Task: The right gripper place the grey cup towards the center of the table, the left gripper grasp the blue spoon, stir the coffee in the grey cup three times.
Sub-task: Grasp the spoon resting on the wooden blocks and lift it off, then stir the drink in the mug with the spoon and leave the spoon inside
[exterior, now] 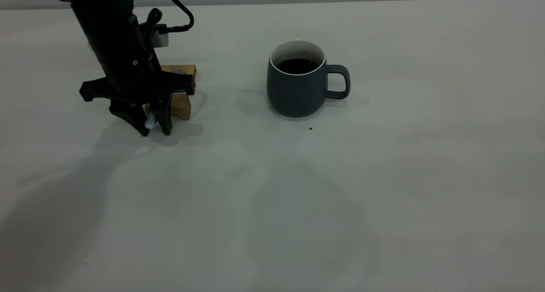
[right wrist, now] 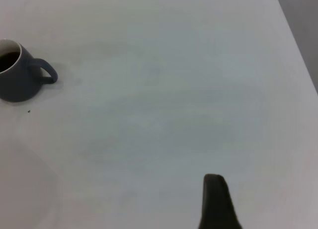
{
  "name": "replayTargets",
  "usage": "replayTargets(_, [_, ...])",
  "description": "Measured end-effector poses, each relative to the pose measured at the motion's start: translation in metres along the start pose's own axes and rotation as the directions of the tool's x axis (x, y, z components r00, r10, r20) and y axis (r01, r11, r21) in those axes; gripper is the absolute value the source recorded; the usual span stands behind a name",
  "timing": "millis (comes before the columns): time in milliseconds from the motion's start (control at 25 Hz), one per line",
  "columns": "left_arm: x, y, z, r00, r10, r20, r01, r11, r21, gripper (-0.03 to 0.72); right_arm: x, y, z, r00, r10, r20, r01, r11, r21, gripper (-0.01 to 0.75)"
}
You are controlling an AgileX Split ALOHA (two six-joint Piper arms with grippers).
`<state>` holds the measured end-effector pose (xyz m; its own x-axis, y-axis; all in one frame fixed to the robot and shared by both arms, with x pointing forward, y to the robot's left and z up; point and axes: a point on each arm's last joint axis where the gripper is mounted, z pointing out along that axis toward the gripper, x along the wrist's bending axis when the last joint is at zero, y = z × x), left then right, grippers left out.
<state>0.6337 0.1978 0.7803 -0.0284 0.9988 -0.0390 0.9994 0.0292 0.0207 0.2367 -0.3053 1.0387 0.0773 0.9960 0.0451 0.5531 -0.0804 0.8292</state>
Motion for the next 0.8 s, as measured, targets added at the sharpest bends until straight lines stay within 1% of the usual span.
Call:
replayTargets(40, [0.0,0.001,0.0,1.0,-0.002,0.002,0.002,1.0,-0.009,0.305,0.0,0.0,0.0,1.0,0.0,0.0,0.0,1.0,0.0,0.535])
replayTargets(160, [-0.001,0.002,0.0,1.0,-0.007,0.006,0.007,1.0,-0.022,0.165,0.0,0.0,0.0,1.0,0.0,0.0,0.0,1.0,0.0,0.535])
replayTargets(200, [-0.001,0.002,0.0,1.0,-0.008,0.006,0.008,1.0,-0.022,0.131,0.0,0.0,0.0,1.0,0.0,0.0,0.0,1.0,0.0,0.535])
replayTargets(360, [-0.003,-0.003,-0.005,1.0,-0.006,-0.003,0.007,1.0,0.027,0.132,0.0,0.0,0.0,1.0,0.0,0.0,0.0,1.0,0.0,0.535])
replayTargets(440, [-0.009,-0.006,-0.019,1.0,-0.001,0.002,0.001,0.999,0.048,0.132,0.0,0.0,0.0,1.0,0.0,0.0,0.0,1.0,0.0,0.535])
replayTargets(520, [-0.02,-0.008,-0.039,0.999,-0.011,0.032,0.009,0.999,0.048,0.132,0.0,0.0,0.0,1.0,0.0,0.0,0.0,1.0,0.0,0.535])
replayTargets(600, [-0.032,-0.009,-0.065,0.995,-0.036,0.089,0.033,0.999,0.028,0.132,0.0,0.0,0.0,1.0,0.0,0.0,0.0,1.0,0.0,0.535])
replayTargets(680, [-0.045,-0.011,-0.087,0.983,-0.076,0.166,0.074,0.997,0.017,0.132,0.0,0.0,0.0,1.0,0.0,0.0,0.0,1.0,0.0,0.535])
replayTargets(800, [-0.063,-0.016,-0.117,0.936,-0.168,0.308,0.163,0.986,0.042,0.132,0.0,0.0,0.0,1.0,0.0,0.0,0.0,1.0,0.0,0.535])
